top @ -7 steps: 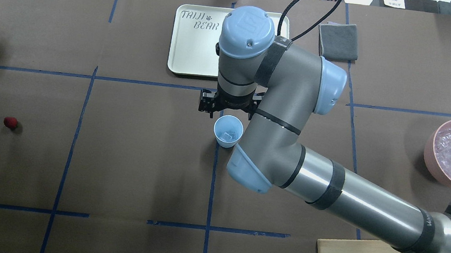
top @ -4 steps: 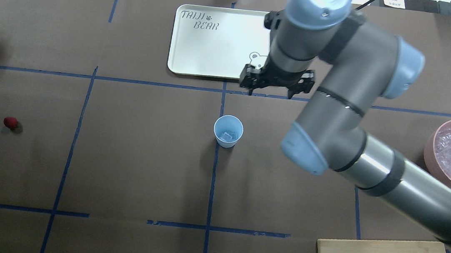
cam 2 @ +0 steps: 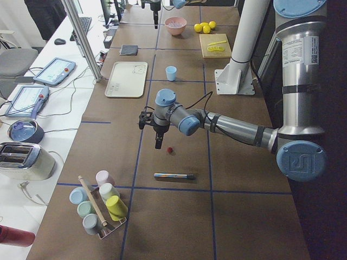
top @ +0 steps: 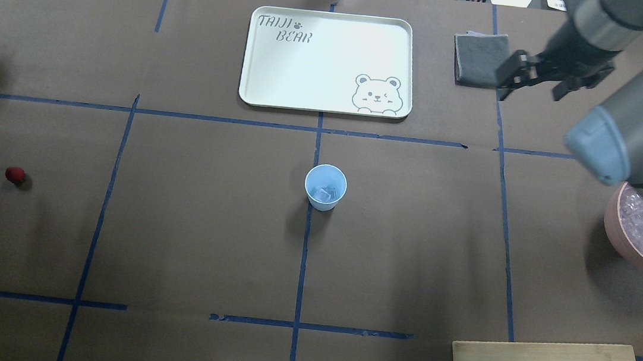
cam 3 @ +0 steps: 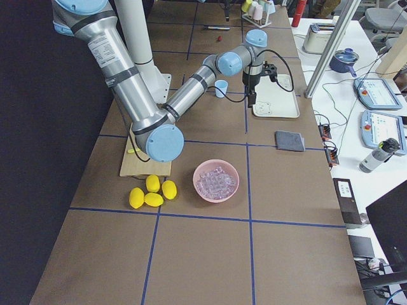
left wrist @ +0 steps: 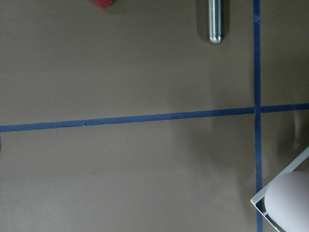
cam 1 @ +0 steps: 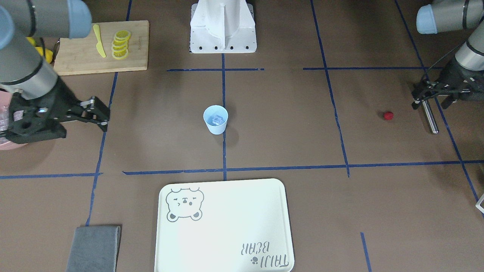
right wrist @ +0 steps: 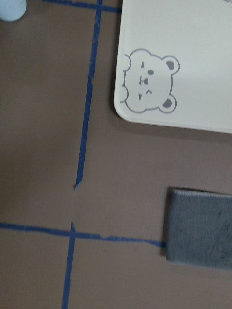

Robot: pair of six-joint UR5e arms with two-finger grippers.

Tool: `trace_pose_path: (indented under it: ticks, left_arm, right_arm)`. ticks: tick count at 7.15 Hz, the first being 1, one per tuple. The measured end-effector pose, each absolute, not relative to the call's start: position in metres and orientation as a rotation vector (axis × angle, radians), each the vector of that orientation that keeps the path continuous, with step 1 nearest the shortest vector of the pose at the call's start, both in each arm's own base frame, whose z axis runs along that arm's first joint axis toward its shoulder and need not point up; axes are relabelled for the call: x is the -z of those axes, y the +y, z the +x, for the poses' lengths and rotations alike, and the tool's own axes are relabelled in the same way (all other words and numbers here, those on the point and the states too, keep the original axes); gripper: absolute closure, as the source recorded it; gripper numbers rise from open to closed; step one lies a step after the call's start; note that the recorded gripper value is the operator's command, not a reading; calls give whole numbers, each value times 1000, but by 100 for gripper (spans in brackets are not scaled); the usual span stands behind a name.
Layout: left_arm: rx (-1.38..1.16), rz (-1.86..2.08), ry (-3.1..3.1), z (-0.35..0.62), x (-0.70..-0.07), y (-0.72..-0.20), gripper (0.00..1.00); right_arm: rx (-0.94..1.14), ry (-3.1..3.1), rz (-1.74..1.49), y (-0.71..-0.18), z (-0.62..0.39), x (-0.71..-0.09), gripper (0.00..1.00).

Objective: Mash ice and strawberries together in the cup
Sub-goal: 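Raise the right gripper away from the cup while the left gripper reaches toward the strawberry, then lower the left gripper onto the red strawberry and grasp it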

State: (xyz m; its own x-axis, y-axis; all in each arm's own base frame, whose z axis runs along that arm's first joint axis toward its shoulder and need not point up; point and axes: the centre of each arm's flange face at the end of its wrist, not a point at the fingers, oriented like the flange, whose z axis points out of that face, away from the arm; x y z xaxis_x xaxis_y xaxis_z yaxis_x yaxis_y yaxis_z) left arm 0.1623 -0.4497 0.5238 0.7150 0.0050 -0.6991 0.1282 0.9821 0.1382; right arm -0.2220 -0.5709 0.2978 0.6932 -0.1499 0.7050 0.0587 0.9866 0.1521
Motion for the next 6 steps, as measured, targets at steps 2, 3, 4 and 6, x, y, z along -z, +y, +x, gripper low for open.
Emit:
trace_pose_path:
  ticks: [2, 3, 4, 6]
  left_arm:
    - [101, 191, 780, 218, -538, -433, 0]
    - [108, 203, 778, 241, -558, -427, 0]
    - [111, 219, 780, 256, -580, -424, 0]
    - [117, 230, 789, 265, -598, -421, 0]
  right_arm:
    - [180, -795, 132, -574, -144, -360, 1]
    - [197, -791, 137, -571, -117, -383, 1]
    - [207, -786, 139, -567, -99, -400, 1]
    - [207, -788, 137, -565, -86, -410, 1]
